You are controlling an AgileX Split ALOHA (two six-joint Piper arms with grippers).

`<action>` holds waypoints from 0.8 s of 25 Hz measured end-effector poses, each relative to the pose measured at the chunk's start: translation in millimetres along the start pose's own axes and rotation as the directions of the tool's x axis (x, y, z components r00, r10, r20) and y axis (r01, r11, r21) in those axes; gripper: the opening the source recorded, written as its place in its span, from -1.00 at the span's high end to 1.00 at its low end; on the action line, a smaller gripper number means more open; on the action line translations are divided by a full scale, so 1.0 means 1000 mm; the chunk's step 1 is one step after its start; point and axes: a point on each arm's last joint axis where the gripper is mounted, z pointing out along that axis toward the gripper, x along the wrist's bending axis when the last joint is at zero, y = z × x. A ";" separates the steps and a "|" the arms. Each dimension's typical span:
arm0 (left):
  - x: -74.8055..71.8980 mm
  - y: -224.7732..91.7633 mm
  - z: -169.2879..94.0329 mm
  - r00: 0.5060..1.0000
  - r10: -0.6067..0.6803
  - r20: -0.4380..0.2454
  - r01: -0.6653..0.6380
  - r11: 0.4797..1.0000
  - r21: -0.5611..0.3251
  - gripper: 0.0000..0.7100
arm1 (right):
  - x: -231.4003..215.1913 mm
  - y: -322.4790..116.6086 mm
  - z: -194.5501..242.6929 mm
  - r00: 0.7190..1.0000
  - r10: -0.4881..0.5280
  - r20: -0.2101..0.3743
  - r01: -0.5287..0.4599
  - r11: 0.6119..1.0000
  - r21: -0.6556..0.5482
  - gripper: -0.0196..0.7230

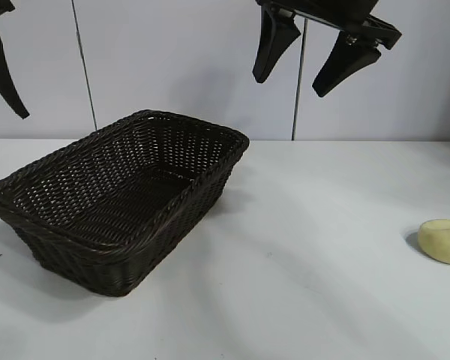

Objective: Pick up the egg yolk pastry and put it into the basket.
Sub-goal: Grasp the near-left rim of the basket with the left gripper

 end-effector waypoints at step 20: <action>0.004 -0.015 0.016 0.994 -0.060 -0.092 0.047 0.989 -0.143 -0.49 | 0.000 0.000 0.000 1.000 0.000 0.000 0.000 1.000 0.002 -0.64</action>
